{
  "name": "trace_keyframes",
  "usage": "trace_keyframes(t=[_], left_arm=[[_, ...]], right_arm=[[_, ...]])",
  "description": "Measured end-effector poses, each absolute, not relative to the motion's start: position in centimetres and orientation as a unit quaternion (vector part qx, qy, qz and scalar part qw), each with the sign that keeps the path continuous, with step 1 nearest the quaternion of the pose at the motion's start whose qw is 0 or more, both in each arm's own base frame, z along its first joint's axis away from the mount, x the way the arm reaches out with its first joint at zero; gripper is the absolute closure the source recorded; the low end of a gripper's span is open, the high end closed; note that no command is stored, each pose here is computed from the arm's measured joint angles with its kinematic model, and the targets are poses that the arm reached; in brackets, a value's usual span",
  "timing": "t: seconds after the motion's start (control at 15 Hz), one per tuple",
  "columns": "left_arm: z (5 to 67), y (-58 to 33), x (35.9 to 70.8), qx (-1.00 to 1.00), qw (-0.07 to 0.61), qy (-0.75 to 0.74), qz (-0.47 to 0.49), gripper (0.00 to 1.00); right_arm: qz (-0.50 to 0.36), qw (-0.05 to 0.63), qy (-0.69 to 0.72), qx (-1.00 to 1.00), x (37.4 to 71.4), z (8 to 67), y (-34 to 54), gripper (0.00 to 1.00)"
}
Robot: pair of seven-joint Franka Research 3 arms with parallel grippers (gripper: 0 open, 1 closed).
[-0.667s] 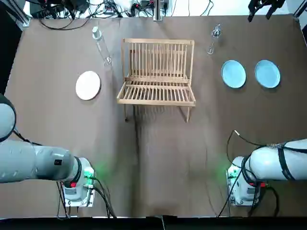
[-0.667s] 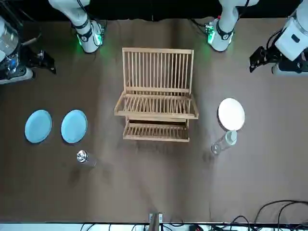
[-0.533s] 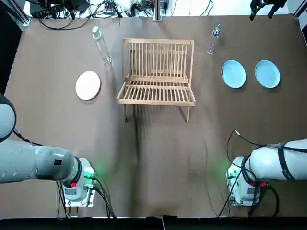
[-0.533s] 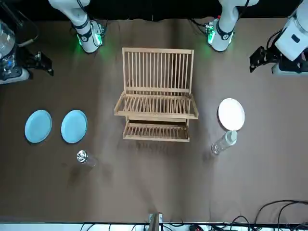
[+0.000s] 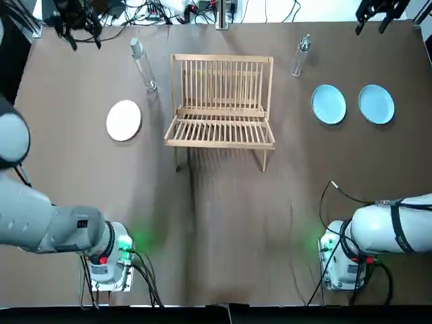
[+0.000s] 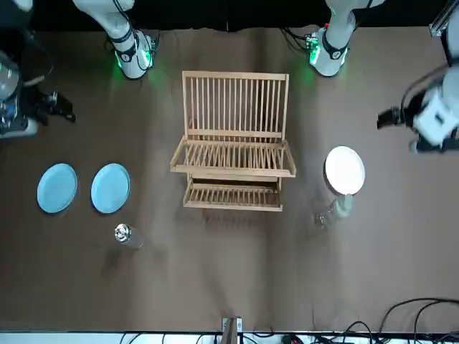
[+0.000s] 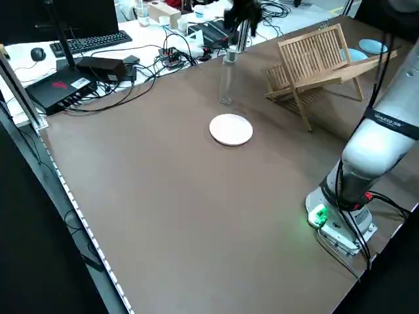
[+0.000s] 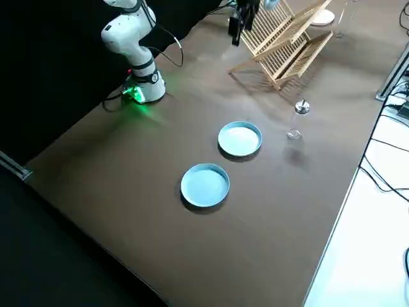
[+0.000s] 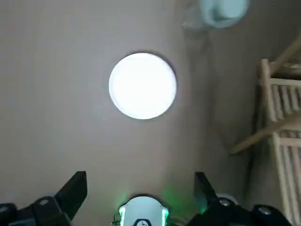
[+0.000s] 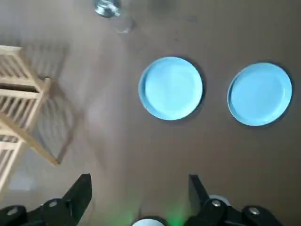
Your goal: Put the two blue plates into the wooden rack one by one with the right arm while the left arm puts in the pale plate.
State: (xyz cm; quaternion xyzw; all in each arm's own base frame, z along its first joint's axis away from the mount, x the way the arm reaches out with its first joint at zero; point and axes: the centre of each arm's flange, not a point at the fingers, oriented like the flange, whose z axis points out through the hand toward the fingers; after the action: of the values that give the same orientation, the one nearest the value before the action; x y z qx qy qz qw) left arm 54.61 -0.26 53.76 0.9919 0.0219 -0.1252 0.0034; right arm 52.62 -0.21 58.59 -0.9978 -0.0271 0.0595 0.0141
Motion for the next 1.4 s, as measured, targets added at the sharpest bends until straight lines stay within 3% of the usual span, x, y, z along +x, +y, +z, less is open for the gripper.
trace_keyframes(t=[0.27, 0.53, 0.73, 0.87, 1.0, 1.07, 1.13, 1.2, 1.33, 1.4], left_arm=[[40.5, 3.3, 57.1, 0.992, 0.017, 0.000, -0.125, 0.00], [29.0, 6.6, 55.4, 0.993, 0.027, -0.020, -0.112, 0.00], [23.1, 7.0, 55.4, 0.993, 0.031, -0.022, -0.113, 0.00], [21.2, 7.1, 55.3, 0.992, 0.033, -0.020, -0.119, 0.02], [20.0, 7.3, 55.1, 0.991, 0.035, -0.021, -0.127, 0.12], [19.6, 7.4, 54.9, 0.991, 0.036, -0.021, -0.131, 0.13], [19.2, 7.4, 54.9, 0.990, 0.037, -0.021, -0.134, 0.21], [18.9, 7.5, 54.9, 0.990, 0.037, -0.021, -0.135, 0.31], [18.9, 7.7, 54.9, 0.990, 0.037, -0.020, -0.135, 0.36], [19.0, 7.9, 55.0, 0.990, 0.037, -0.018, -0.134, 0.45]], right_arm=[[0.088, 0.032, -0.016, -0.995, 55.8, 51.4, -6.9, 0.12], [0.089, 0.057, -0.001, -0.994, 58.2, 42.3, -10.6, 0.13], [0.082, 0.059, 0.002, -0.995, 60.1, 33.3, -12.7, 0.32], [0.080, 0.060, -0.015, -0.995, 60.6, 29.6, -13.5, 0.36], [0.080, 0.074, -0.030, -0.994, 60.5, 27.2, -14.8, 0.39], [0.078, 0.088, -0.037, -0.992, 60.3, 26.5, -15.5, 0.47], [0.073, 0.101, -0.045, -0.991, 60.1, 26.1, -16.2, 0.50], [0.064, 0.109, -0.051, -0.991, 59.8, 25.7, -17.1, 0.50], [0.047, 0.118, -0.054, -0.990, 59.1, 24.5, -18.4, 0.50], [0.046, 0.121, -0.053, -0.990, 58.8, 23.7, -18.5, 0.50]])
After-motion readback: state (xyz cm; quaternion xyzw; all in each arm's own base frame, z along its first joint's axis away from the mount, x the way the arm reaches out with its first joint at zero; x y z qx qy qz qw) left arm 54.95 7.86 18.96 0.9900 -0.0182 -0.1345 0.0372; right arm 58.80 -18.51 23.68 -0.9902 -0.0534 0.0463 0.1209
